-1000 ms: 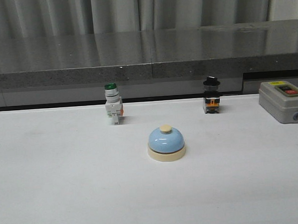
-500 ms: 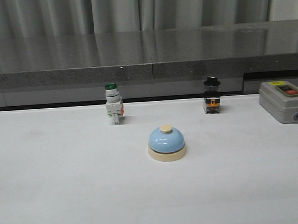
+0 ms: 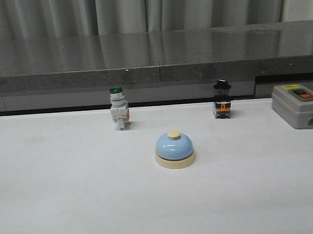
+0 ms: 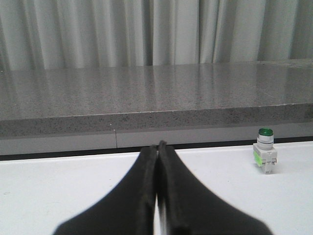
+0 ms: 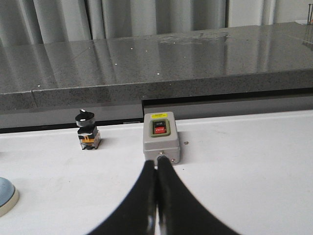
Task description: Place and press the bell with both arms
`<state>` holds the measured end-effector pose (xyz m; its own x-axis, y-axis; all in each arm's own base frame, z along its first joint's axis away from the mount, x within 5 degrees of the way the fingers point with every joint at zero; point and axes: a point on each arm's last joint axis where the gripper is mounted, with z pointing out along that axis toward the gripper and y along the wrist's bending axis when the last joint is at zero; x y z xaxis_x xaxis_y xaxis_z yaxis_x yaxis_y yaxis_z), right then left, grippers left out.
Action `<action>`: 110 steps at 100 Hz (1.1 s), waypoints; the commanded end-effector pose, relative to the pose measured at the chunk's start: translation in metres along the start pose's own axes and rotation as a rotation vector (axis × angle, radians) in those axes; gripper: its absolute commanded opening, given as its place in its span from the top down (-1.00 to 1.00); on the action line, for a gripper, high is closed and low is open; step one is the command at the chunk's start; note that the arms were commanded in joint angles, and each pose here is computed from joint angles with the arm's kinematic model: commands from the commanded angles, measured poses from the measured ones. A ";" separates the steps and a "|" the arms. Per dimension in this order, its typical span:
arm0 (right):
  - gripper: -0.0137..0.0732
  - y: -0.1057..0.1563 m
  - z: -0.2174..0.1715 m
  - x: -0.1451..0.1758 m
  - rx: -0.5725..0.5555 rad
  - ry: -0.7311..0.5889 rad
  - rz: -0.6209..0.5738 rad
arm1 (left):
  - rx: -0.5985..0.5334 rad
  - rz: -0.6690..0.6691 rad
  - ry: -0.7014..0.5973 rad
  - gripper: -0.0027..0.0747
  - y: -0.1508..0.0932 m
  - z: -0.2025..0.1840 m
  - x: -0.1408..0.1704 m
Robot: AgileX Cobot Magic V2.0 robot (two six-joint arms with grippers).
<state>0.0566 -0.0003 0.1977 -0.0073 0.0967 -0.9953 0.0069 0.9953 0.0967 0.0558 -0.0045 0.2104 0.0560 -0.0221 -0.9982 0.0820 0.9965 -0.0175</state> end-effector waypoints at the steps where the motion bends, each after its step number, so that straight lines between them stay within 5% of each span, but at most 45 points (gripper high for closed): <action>1: 0.82 0.001 -0.002 -0.013 -0.002 -0.113 -0.011 | 0.003 -0.017 -0.075 0.98 0.000 -0.001 0.005; 72: 0.82 0.002 -0.004 -0.023 -0.008 -0.191 -0.011 | 0.003 -0.017 -0.075 0.98 0.000 -0.001 0.005; 91: 0.82 0.006 -0.012 -0.063 -0.011 -0.194 -0.011 | 0.003 -0.017 -0.075 0.98 0.000 -0.001 0.005; 110: 0.82 0.011 -0.010 -0.115 0.000 -0.003 -0.012 | 0.003 -0.017 -0.075 0.98 0.000 -0.001 0.005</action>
<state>0.0450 0.0003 0.2755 0.0167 0.0955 -0.9953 -0.0009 0.9954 0.0955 0.0558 -0.0045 0.2104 0.0560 -0.0221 -0.9982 0.0820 0.9965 -0.0175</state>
